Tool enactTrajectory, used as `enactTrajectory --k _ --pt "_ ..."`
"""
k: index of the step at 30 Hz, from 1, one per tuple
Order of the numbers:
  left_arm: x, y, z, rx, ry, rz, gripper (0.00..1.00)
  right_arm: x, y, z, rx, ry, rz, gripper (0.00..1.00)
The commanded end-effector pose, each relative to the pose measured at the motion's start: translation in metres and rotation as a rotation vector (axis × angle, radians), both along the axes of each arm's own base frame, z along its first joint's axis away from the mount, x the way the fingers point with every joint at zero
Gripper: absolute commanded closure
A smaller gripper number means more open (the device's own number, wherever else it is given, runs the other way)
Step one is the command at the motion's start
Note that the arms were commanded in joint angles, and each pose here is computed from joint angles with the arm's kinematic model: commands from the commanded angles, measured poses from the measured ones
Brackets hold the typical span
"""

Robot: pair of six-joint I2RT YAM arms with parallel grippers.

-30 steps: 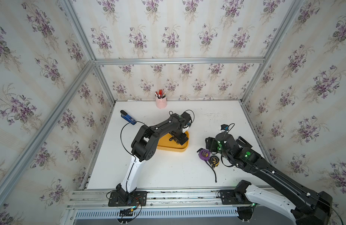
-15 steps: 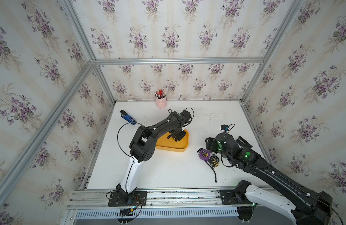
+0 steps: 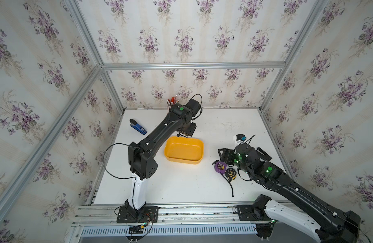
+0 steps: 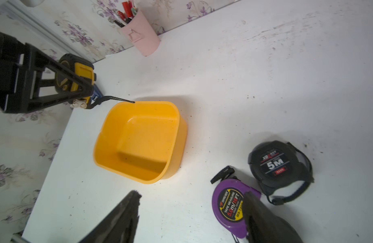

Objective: Take the tape measure out of the storage box
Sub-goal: Pick up the tape measure from the storage box.

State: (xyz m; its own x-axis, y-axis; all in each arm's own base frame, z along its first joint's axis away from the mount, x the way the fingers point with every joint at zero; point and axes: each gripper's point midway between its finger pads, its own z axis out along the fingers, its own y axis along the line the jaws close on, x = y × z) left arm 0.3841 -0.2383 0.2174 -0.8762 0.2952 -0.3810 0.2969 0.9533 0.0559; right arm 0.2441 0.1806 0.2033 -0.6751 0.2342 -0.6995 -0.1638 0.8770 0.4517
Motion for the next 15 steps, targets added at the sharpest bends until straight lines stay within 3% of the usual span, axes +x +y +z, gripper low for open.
enactTrajectory --k 1,5,8,15 --pt "-0.01 -0.026 0.018 -0.303 0.034 0.214 0.82 -0.001 0.032 0.025 0.112 -0.075 0.149 0.21" --pt "-0.016 -0.039 0.027 -0.589 0.048 0.445 0.73 0.0 0.048 0.038 0.169 -0.114 0.21 0.2" --pt "-0.02 -0.048 0.031 -0.784 0.078 0.581 0.72 0.003 0.06 0.042 0.184 -0.128 0.253 0.2" --pt "-0.019 -0.06 0.045 -0.992 0.143 0.713 0.71 0.007 0.081 0.058 0.266 -0.183 0.321 0.21"
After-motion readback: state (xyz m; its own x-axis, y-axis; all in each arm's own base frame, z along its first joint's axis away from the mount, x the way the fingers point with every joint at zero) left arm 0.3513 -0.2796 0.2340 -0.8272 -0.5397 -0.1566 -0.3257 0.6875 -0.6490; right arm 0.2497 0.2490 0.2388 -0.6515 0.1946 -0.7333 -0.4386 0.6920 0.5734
